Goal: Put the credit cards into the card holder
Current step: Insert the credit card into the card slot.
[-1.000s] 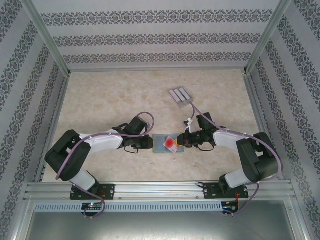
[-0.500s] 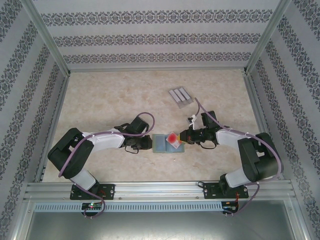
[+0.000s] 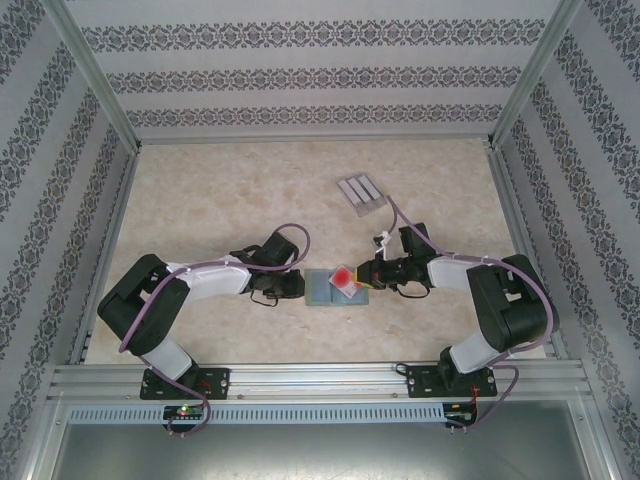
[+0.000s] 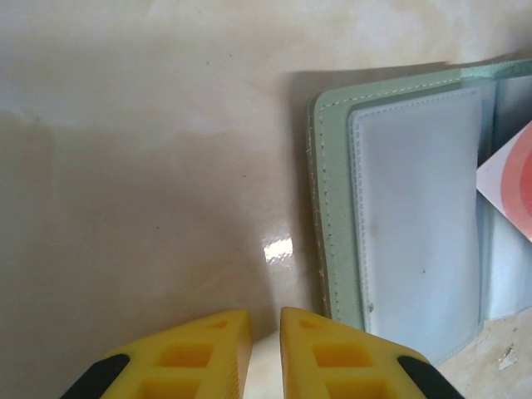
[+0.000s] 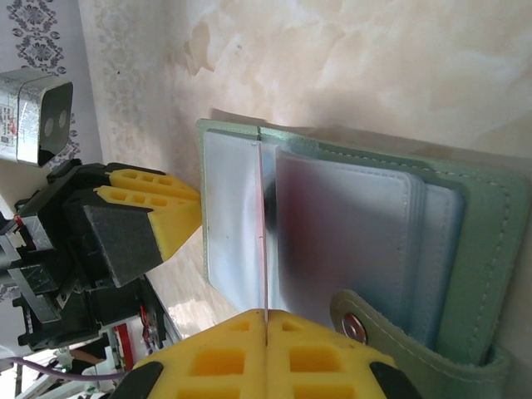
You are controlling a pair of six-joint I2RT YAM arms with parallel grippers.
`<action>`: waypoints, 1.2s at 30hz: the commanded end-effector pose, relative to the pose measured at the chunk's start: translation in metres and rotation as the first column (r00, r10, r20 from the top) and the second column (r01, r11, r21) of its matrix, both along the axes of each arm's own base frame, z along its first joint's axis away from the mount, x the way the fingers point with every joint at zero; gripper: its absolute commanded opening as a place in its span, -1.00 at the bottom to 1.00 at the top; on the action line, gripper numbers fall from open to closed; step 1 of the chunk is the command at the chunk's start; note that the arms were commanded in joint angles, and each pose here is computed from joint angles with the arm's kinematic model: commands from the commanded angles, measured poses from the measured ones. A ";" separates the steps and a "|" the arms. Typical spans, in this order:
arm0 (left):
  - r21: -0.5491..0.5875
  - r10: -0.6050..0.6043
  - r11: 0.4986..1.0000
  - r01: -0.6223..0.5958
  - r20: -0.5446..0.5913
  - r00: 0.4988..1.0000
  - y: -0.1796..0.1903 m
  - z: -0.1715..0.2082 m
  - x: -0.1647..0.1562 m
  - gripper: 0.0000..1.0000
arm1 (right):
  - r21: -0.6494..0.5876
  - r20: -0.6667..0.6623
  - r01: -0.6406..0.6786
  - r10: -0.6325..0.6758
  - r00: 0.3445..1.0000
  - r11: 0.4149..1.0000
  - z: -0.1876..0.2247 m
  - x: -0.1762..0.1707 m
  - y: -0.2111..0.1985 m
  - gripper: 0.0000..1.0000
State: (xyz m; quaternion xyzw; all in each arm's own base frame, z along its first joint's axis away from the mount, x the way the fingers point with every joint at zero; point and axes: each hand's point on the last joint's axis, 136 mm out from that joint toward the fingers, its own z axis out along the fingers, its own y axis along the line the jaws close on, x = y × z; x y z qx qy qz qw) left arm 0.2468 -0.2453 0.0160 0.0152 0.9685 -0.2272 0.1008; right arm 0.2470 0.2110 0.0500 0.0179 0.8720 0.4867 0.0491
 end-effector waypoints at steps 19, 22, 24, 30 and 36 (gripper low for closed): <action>0.085 0.017 0.996 -0.011 -0.069 0.997 0.008 -0.029 -0.006 -0.61 | -0.123 0.033 0.108 -0.104 0.994 0.987 -0.014 -0.011 -0.006 -0.83; 0.071 0.019 0.997 -0.014 -0.067 0.998 0.007 -0.030 -0.007 -0.60 | -0.147 0.028 0.152 -0.150 0.988 0.977 -0.021 -0.012 -0.009 -0.93; 0.066 0.015 0.998 -0.010 -0.079 0.997 0.006 -0.033 -0.010 -0.60 | -0.179 0.041 0.186 -0.182 0.983 0.966 -0.026 -0.010 -0.013 -0.96; 0.059 0.008 0.998 -0.004 -0.077 0.997 0.005 -0.032 -0.010 -0.60 | -0.206 0.074 0.293 -0.284 0.956 0.934 -0.027 -0.007 -0.021 -0.96; 0.050 0.001 0.999 0.003 -0.074 0.997 0.003 -0.031 -0.010 -0.60 | -0.225 0.131 0.336 -0.313 0.941 0.914 -0.019 -0.007 -0.014 -0.95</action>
